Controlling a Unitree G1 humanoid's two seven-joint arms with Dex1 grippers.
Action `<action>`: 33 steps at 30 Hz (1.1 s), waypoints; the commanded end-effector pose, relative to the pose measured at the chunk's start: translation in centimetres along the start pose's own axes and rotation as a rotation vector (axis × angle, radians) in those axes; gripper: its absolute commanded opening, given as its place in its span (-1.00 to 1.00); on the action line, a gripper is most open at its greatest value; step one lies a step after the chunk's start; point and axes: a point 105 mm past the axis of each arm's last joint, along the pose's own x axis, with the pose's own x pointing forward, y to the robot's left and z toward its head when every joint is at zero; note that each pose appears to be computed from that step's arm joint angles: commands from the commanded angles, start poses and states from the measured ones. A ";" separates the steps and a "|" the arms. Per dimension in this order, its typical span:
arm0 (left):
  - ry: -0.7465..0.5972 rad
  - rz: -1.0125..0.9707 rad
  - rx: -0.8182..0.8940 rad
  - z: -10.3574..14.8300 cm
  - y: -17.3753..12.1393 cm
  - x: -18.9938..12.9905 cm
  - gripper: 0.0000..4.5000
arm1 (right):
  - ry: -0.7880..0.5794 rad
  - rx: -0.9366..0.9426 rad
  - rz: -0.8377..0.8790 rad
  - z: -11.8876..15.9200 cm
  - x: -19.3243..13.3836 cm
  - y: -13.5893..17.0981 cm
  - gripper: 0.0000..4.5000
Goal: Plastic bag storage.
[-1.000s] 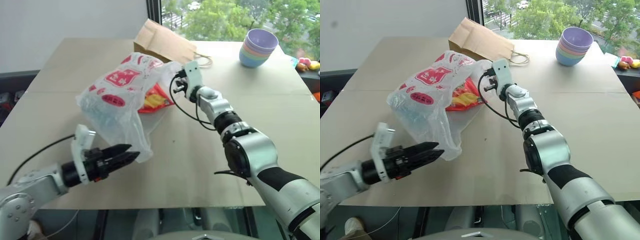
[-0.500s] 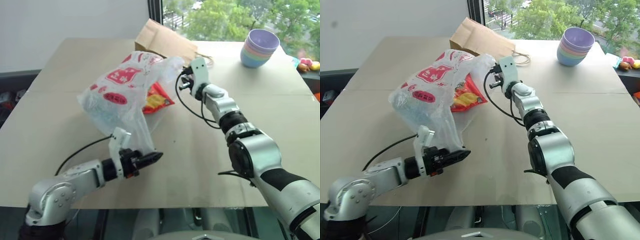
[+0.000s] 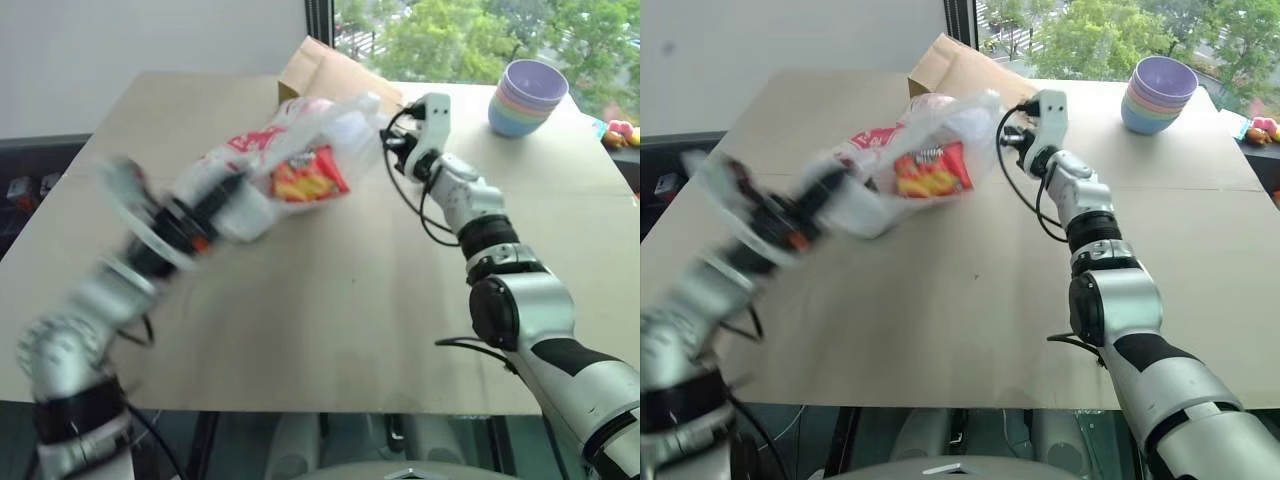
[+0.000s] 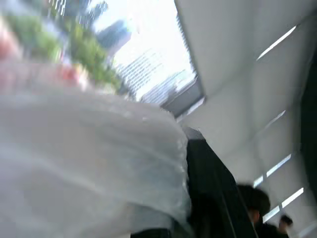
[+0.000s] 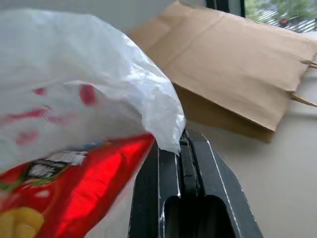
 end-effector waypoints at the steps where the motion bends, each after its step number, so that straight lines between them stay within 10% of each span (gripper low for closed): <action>1: -0.163 -0.052 0.029 5.4 -1.6 2.1 -0.99 | -0.197 0.029 0.108 9.5 -1.0 2.9 -1.00; 9: -0.108 -0.095 0.124 6.6 -0.8 8.1 -0.99 | -0.318 -0.092 0.063 17.9 -5.8 2.3 -1.00; 17: 0.111 -0.189 0.151 1.4 0.3 11.5 -0.99 | -0.338 -0.275 -0.133 17.9 -13.6 -0.2 -1.00; 33: 0.756 0.041 0.601 -20.3 8.0 -3.9 -0.99 | 0.271 -0.565 -0.429 -6.5 -27.4 -5.2 -1.00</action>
